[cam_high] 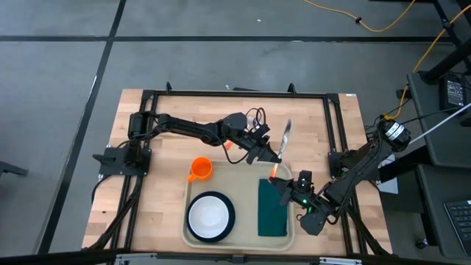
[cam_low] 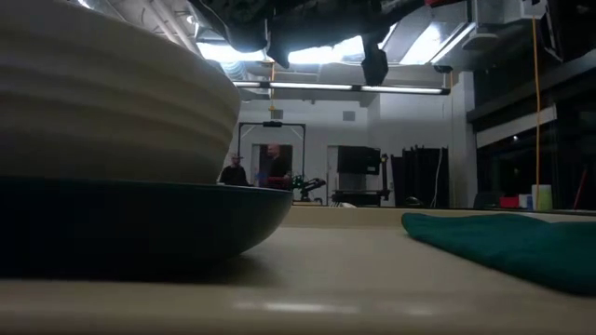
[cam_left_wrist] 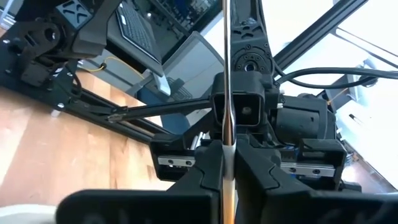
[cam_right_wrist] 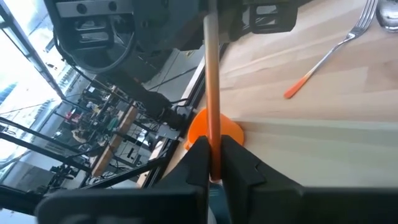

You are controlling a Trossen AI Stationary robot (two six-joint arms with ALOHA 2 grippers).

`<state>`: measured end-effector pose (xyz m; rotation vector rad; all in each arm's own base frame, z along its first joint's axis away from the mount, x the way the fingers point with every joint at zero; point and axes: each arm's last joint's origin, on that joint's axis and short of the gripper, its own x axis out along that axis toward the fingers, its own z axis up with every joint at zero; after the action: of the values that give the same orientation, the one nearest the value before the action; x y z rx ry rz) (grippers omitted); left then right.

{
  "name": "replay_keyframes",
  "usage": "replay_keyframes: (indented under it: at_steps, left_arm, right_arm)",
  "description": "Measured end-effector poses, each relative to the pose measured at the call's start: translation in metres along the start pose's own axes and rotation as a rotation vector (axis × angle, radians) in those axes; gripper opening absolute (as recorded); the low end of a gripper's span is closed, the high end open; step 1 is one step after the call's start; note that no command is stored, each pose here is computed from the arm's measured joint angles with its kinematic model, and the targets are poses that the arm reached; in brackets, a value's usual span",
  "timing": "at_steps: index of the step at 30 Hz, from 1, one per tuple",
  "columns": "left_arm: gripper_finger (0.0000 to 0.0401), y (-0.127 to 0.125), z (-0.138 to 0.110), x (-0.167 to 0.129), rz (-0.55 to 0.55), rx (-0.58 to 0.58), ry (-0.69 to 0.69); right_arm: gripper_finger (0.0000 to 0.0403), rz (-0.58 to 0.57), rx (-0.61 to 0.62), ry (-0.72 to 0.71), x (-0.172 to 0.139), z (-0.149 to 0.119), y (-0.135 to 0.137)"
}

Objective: Set up tray
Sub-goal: Put the orange knife on the green napkin

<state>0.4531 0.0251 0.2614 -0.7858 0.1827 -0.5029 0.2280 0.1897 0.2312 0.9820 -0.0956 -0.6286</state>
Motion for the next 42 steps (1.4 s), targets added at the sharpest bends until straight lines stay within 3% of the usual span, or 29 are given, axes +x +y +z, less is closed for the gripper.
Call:
replay_keyframes:
  at_steps: [8,22,37,42]
  left_arm:
    - [0.0007,-0.002,0.0,0.0,-0.015,0.016,0.005]
    - [0.0007,-0.002,0.005,-0.003,-0.022,0.029,-0.001]
    - [0.0007,0.001,0.006,-0.004,-0.013,0.041,0.002]
    - [0.0007,0.006,0.007,-0.007,0.006,0.036,-0.001]
  right_arm:
    - [0.0054,0.017,-0.009,0.036,0.0,-0.001,0.005]
    - [0.0059,0.076,-0.065,0.139,-0.01,0.021,0.021]
    - [0.006,0.066,-0.064,0.14,-0.012,0.04,0.023]
    - [0.006,0.046,-0.11,0.231,-0.013,0.051,0.019]
